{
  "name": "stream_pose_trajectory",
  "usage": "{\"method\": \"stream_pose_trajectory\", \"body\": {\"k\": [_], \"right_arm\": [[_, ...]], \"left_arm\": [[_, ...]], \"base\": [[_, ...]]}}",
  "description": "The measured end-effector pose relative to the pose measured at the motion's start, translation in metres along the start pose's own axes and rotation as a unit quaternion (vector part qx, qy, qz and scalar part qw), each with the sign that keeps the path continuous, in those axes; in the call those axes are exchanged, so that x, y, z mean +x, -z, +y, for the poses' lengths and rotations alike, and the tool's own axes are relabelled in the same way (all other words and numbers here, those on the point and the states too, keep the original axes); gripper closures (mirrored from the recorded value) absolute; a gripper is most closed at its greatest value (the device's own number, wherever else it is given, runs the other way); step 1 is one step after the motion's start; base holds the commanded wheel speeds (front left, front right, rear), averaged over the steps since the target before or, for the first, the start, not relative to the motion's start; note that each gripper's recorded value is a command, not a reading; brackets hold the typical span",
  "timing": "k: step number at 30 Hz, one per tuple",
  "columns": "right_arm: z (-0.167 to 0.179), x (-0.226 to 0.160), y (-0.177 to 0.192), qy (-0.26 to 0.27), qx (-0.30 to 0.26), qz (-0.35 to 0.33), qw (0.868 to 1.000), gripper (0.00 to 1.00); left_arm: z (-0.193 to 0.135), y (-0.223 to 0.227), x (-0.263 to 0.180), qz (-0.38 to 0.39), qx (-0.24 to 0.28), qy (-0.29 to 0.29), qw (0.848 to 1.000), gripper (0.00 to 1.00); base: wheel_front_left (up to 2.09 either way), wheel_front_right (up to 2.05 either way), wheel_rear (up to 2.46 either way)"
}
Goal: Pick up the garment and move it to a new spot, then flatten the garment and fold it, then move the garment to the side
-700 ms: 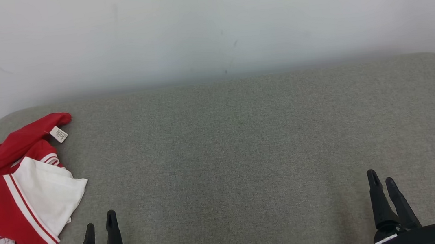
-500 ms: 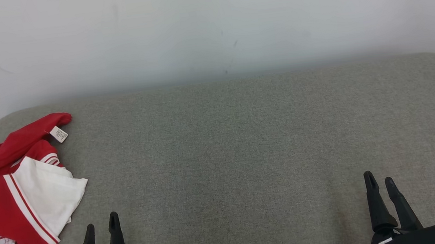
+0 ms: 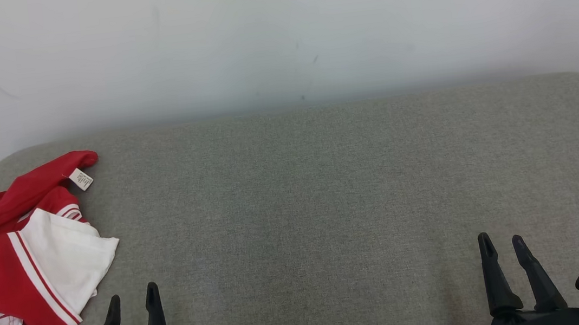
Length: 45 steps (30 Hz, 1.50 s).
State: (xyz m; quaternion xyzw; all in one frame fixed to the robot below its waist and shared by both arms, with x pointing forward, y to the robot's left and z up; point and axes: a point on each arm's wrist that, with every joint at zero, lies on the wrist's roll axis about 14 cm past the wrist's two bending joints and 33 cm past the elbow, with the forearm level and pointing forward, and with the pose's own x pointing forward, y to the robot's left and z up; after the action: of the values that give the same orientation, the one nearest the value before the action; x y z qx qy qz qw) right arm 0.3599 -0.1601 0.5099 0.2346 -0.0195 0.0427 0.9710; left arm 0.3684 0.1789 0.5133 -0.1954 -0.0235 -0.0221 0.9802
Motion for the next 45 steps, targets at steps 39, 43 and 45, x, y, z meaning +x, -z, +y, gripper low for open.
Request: {"method": "stream_pose_trajectory", "body": {"k": [39, 43, 45], "right_arm": [[0.01, -0.01, -0.011, -0.031, -0.157, -0.028, 0.987, 0.0], [0.01, -0.01, -0.011, -0.032, -0.166, -0.028, 0.985, 0.0], [0.01, -0.011, -0.012, -0.032, -0.167, -0.029, 0.985, 0.0]], "left_arm": [[0.001, -0.012, -0.012, -0.031, 0.16, 0.017, 0.986, 0.0], [0.002, -0.013, -0.013, -0.034, 0.167, 0.017, 0.985, 0.0], [0.002, -0.014, -0.013, -0.035, 0.169, 0.017, 0.985, 0.0]], "base": [[0.0, 0.0, 0.0], [0.0, 0.0, 0.0], [0.0, 0.0, 0.0]]}}
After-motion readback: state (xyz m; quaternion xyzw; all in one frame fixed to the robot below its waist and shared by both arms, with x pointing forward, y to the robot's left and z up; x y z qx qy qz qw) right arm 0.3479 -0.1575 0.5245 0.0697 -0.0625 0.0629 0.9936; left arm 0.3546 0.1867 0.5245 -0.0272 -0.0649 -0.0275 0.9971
